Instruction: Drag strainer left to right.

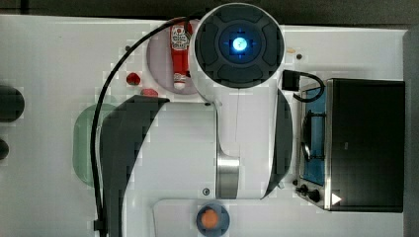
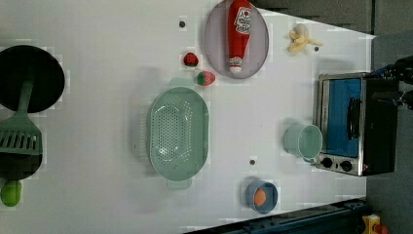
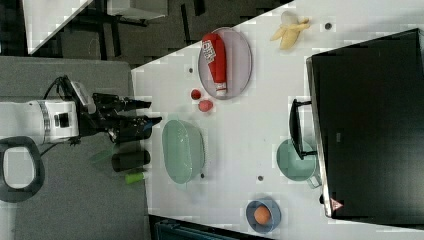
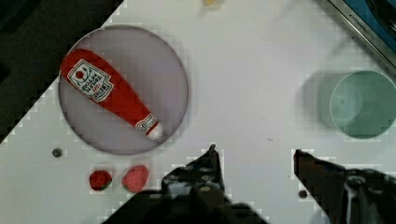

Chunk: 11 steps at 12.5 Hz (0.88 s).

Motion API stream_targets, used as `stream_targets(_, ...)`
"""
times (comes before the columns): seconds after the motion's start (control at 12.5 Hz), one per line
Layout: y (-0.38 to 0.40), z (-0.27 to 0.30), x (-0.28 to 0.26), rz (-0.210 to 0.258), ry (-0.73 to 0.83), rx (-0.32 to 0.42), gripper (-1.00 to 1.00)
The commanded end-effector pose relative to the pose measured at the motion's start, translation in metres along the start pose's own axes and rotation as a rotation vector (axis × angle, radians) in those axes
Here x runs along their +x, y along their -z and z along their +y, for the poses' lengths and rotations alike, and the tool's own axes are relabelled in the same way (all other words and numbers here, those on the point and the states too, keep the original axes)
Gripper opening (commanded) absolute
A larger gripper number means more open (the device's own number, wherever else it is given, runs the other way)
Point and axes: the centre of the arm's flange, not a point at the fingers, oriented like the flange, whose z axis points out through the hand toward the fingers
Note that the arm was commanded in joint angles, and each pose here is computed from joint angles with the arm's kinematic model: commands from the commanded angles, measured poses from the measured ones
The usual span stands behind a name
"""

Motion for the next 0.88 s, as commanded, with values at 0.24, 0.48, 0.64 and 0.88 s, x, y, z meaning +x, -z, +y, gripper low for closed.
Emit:
stream_targets(0.24, 0.087, 0.136, -0.084, 0.0, -0.14, 0.022, 0.99)
stream_targets(0.48, 0.081, 0.101, -0.114, -0.047, -0.062, 0.045, 1.0)
stream_targets(0.64, 0.067, 0.062, -0.148, -0.06, -0.011, 0.022, 1.0)
stream_targets(0.88, 0.036, -0.001, -0.202, -0.023, -0.09, -0.015, 1.0)
